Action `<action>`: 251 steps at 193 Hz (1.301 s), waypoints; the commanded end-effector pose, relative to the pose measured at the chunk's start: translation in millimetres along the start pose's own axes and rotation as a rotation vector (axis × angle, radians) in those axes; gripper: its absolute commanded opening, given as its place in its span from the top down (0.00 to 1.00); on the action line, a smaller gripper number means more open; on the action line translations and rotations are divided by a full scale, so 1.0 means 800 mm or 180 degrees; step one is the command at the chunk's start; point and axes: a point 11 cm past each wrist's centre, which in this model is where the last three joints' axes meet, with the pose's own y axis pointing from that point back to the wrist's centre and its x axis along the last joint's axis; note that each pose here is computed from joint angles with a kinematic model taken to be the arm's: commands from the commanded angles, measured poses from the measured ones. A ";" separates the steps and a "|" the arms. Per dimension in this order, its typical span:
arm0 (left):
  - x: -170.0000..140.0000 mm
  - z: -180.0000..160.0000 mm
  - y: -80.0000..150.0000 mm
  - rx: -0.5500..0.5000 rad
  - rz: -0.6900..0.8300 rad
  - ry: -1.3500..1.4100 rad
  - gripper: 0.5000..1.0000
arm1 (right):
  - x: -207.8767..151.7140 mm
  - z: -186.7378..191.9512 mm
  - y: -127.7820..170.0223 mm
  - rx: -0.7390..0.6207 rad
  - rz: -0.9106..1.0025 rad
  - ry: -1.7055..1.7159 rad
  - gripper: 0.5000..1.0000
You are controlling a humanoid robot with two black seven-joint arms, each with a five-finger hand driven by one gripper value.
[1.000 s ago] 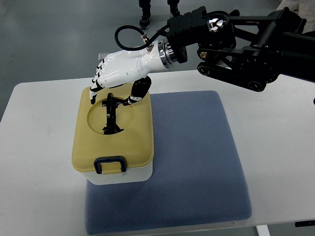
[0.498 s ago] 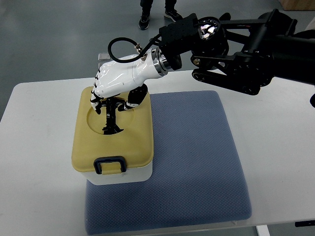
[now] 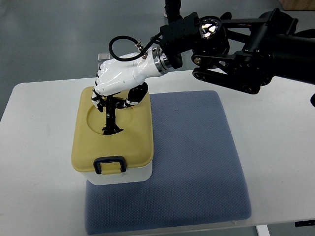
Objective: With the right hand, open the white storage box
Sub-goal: 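Lower the right hand and close fingers around the black lid handle, then lift the yellow lid off the box with the right hand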
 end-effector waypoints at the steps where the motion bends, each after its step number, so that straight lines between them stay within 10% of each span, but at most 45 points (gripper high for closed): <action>1: 0.000 0.000 0.000 0.0004 0.0001 0.0003 0.00 | 0.000 0.000 0.000 -0.0001 0.0002 0.0002 0.76; 87: 0.000 0.000 0.000 -0.0001 0.0001 0.0003 0.00 | 0.001 -0.001 -0.001 0.0009 0.0030 0.0018 1.00; 251: 0.000 0.000 0.000 -0.0001 0.0001 0.0003 0.00 | 0.026 -0.001 0.004 0.0003 0.0405 0.0111 1.00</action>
